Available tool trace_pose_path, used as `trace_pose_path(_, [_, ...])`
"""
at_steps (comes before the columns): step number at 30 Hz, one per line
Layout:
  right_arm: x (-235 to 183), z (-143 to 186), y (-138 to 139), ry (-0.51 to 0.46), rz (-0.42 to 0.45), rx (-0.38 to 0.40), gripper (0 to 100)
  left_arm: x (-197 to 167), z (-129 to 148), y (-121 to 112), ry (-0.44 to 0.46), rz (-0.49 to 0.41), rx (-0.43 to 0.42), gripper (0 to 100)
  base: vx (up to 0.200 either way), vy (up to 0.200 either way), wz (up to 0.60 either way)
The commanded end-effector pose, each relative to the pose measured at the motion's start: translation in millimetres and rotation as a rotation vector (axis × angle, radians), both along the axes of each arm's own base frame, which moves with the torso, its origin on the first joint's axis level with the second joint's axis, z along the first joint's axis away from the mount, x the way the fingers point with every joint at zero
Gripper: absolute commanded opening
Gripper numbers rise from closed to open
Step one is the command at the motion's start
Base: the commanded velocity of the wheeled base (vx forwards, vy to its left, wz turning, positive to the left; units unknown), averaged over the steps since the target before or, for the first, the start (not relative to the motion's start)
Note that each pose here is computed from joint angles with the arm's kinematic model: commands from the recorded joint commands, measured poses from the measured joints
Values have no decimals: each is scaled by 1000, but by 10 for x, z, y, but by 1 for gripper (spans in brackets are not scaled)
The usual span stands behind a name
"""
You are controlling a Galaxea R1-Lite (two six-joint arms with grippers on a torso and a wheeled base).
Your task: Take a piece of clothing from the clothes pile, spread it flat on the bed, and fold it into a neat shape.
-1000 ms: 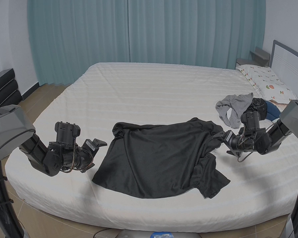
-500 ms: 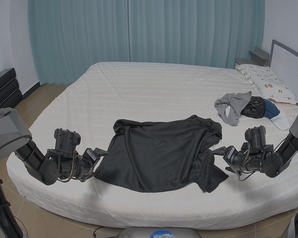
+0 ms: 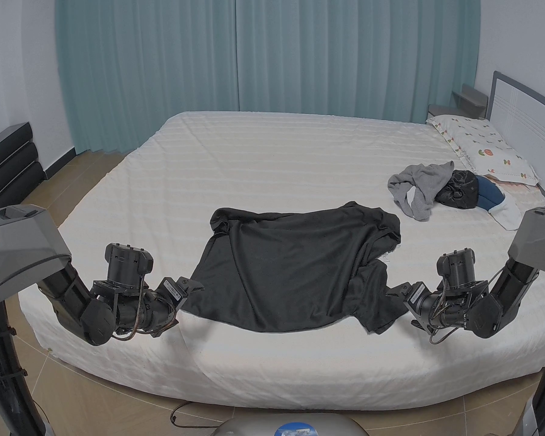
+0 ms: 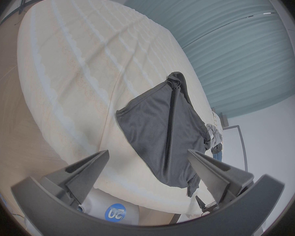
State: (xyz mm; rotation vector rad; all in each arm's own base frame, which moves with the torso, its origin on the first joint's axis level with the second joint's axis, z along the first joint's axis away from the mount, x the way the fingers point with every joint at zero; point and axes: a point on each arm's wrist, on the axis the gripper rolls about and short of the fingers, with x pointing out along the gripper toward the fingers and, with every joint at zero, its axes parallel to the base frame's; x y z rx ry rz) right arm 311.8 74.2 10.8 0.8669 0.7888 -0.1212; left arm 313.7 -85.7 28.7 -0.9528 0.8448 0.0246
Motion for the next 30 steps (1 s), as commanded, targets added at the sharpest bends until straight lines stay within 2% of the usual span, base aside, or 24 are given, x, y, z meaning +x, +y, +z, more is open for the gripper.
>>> trace_pose_path(1, [36,-191,47,14,7,0,100,12,-78,-7,13,2,2,100,0,0,0])
trace_pose_path(16, [193,-351,150,-41,29,8,100,48,-117,5,15,11,7,100,0,0,0])
trace_pose_path(17, [196,-354,151,-41,27,7,0,48,-117,5,15,10,8,100,0,0,0])
trace_pose_path(25, [235,-320,128,-58,17,14,0,68,-11,84,-18,35,-2,100,0,0,0])
trace_pose_path(30, [-57,-112,52,-50,19,3,0,124,-47,66,-20,30,5,100,0,0,0])
